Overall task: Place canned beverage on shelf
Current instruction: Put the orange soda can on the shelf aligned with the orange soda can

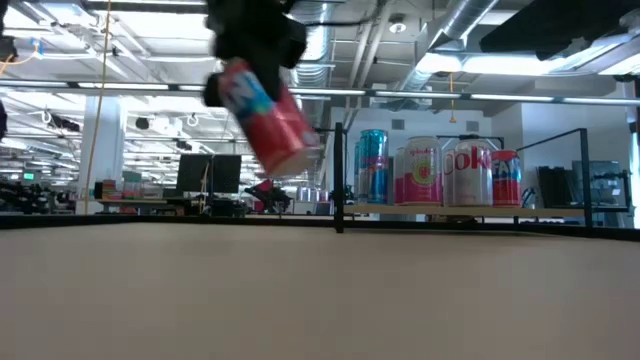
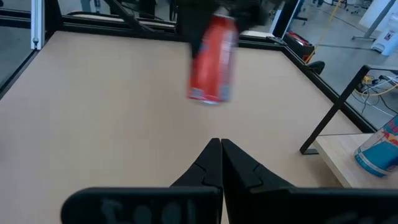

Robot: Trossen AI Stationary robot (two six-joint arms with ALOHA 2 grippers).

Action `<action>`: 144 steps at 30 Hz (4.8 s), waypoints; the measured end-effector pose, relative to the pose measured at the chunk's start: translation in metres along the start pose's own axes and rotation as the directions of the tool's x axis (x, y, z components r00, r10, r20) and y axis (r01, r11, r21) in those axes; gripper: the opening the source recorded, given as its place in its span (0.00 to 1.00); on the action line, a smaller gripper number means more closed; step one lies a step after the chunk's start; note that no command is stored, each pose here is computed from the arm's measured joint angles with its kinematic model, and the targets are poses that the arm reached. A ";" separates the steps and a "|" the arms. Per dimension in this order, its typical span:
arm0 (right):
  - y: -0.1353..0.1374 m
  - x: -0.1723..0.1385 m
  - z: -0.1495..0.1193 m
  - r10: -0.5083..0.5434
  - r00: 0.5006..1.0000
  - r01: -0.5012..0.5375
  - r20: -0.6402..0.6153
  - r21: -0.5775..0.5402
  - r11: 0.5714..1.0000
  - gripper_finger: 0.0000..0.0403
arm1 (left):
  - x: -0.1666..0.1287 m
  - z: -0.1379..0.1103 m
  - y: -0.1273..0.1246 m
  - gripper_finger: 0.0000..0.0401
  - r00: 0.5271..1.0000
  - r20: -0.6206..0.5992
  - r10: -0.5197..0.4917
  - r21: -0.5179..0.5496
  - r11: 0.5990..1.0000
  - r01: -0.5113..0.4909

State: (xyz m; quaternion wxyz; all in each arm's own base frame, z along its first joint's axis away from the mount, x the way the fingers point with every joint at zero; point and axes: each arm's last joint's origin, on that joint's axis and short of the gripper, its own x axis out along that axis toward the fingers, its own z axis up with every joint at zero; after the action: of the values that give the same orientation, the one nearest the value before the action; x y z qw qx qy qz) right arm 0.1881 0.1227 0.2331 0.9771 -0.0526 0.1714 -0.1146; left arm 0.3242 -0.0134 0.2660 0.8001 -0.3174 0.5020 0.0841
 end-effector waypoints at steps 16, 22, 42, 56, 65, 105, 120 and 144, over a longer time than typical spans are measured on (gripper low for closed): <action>0.000 -0.001 -0.002 -0.001 1.000 0.000 -0.017 -0.022 1.000 0.05 | 0.051 0.098 0.024 0.69 0.908 -0.295 0.298 -0.004 0.950 -0.313; 0.000 -0.001 -0.002 -0.001 1.000 0.000 -0.017 -0.023 1.000 0.05 | 0.069 0.098 0.027 0.69 0.887 -0.341 0.312 0.021 0.945 -0.325; 0.000 0.000 -0.002 0.003 1.000 -0.003 -0.018 -0.013 1.000 0.05 | 0.044 0.103 0.014 0.92 0.888 -0.324 0.326 0.081 0.945 -0.317; 0.007 0.007 -0.012 0.017 0.998 -0.015 -0.059 0.027 1.000 0.05 | -0.039 0.069 -0.011 0.92 0.820 -0.150 0.552 0.242 0.825 -0.510; 0.010 0.012 -0.012 0.012 0.999 -0.010 -0.048 0.037 0.999 0.05 | -0.095 0.006 -0.020 0.92 0.838 0.152 0.525 0.189 0.817 -0.546; -0.111 0.124 0.022 -0.096 0.956 0.088 0.277 0.041 0.995 0.35 | 0.005 -0.109 0.137 0.92 0.510 0.816 -0.272 0.467 0.830 -0.305; -0.070 0.175 0.032 -0.010 0.978 0.016 0.210 -0.027 1.000 0.76 | -0.016 -0.121 0.152 0.92 0.539 0.677 -0.501 0.688 0.692 -0.221; -0.053 0.174 0.043 -0.061 0.995 0.054 0.079 0.084 0.995 0.76 | -0.024 -0.126 0.156 0.92 0.421 0.810 -0.408 0.547 0.784 -0.292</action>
State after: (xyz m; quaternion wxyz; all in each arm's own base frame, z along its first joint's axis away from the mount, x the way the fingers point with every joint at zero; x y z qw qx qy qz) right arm 0.3515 0.0315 0.2247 0.9809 -0.0221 0.1249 -0.1473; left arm 0.1475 0.0388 0.1832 0.9980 0.0409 -0.0235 0.0421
